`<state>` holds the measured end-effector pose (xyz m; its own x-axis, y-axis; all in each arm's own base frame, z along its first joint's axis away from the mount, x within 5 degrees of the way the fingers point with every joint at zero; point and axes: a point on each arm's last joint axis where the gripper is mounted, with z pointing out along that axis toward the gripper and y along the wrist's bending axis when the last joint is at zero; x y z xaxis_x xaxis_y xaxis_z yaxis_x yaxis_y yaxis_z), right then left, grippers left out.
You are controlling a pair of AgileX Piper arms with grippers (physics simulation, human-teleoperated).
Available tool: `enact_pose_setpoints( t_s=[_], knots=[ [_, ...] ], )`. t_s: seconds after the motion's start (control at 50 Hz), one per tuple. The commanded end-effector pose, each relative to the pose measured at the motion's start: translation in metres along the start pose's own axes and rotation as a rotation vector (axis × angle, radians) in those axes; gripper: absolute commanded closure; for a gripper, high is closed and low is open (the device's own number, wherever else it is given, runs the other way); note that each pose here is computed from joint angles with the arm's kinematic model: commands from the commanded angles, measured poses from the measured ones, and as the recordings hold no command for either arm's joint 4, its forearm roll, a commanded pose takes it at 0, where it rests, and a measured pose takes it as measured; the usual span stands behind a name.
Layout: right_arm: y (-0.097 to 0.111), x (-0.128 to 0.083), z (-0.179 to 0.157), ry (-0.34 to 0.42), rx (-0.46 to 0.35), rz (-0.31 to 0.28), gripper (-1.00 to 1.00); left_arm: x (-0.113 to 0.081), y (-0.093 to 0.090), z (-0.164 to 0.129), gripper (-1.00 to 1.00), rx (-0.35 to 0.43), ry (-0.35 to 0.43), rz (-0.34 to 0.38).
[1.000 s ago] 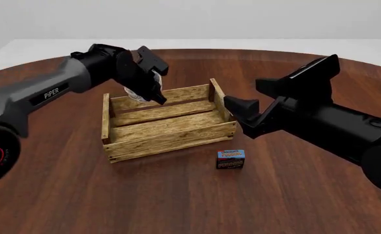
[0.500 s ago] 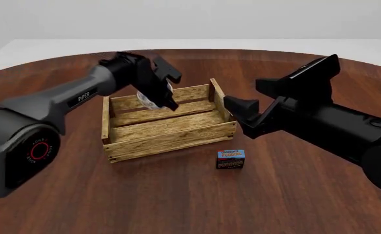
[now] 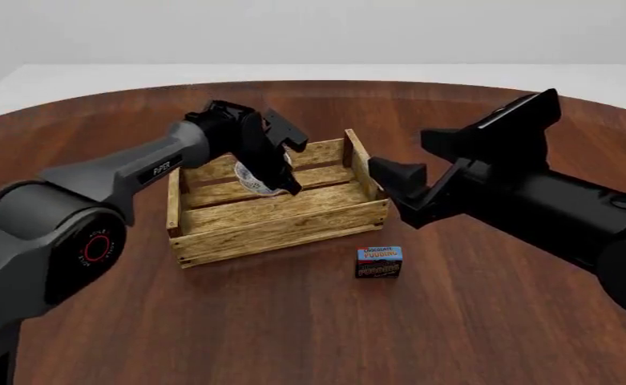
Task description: Stack the right bowl on the left bowl and place them in the tray.
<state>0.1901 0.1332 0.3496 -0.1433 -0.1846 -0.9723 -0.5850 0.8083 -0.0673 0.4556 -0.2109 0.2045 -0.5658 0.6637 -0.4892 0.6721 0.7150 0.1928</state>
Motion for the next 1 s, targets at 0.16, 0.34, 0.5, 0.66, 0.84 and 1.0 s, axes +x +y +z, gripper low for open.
enact_pose_setpoints(
  t_s=[0.16, 0.34, 0.5, 0.66, 0.84, 1.0],
  knots=[
    [0.001, 0.0, -0.001, -0.004, -0.005, 0.004, -1.0, 0.004, 0.007, -0.009, 1.0, -0.018, -0.027, -0.058],
    [0.001, 0.0, 0.0, -0.002, -0.004, 0.004, -1.0, 0.003, 0.001, 0.001, 1.0, -0.007, -0.015, -0.058],
    [0.001, 0.0, -0.001, -0.002, -0.004, 0.003, -1.0, 0.002, -0.001, 0.004, 1.0, -0.002, -0.01, -0.06],
    [0.001, -0.001, -0.002, -0.005, -0.003, 0.002, -1.0, 0.004, -0.001, 0.008, 1.0, 0.001, -0.001, -0.06],
    [0.001, -0.001, -0.003, -0.007, -0.003, 0.002, -1.0, 0.003, -0.005, 0.013, 1.0, 0.008, 0.008, -0.059],
    [0.001, -0.001, -0.003, -0.007, -0.003, 0.001, -1.0, 0.003, -0.004, 0.012, -1.0, 0.007, 0.007, -0.061]
  ],
)
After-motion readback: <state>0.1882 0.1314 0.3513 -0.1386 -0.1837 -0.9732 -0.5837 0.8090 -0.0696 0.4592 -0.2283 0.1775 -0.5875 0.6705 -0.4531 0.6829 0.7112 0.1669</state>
